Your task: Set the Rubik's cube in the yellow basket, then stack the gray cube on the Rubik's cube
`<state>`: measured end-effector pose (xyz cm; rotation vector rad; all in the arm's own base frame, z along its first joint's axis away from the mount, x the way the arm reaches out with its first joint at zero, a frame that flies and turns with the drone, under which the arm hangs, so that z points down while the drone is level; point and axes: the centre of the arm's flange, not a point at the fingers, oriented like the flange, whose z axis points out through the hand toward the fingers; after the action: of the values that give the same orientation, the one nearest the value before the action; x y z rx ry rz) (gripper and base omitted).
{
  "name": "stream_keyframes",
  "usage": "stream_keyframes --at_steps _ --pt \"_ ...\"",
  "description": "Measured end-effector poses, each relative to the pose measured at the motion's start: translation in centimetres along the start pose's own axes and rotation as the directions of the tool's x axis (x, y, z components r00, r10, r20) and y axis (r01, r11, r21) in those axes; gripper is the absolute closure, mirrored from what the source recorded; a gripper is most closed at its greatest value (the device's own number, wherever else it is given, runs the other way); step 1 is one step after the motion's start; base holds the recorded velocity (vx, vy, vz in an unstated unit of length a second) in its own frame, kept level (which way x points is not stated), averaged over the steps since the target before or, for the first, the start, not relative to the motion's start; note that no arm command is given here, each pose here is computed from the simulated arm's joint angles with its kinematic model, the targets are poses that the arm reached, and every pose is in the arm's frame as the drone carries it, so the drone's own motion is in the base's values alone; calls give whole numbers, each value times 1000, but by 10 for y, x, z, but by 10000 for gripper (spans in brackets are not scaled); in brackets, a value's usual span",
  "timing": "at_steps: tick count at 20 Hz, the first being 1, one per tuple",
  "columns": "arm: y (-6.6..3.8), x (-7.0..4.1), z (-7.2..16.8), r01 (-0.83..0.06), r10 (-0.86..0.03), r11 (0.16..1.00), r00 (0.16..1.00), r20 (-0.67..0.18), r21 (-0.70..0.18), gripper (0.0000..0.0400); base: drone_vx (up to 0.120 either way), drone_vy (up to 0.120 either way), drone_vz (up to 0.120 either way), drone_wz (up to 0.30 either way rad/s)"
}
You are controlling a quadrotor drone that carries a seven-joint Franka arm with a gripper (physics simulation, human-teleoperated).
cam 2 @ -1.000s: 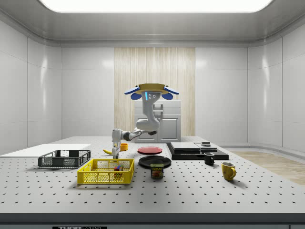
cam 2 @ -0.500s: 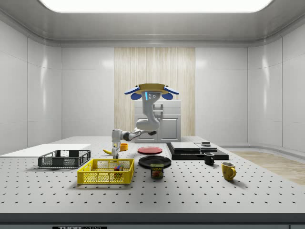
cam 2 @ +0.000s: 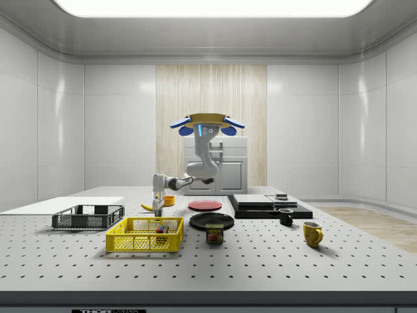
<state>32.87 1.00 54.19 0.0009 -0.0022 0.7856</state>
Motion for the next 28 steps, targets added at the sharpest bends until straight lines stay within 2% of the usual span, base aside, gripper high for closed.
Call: stream_keyframes --at_steps 7,17,28 --pt "0 0 -15 0 0 1000 1000 0 0 150 0 0 120 0" --pt "0 0 -19 0 0 1000 1000 0 0 150 0 4 120 0" --pt "0 0 -19 0 0 1000 1000 0 0 150 -102 120 0 0"
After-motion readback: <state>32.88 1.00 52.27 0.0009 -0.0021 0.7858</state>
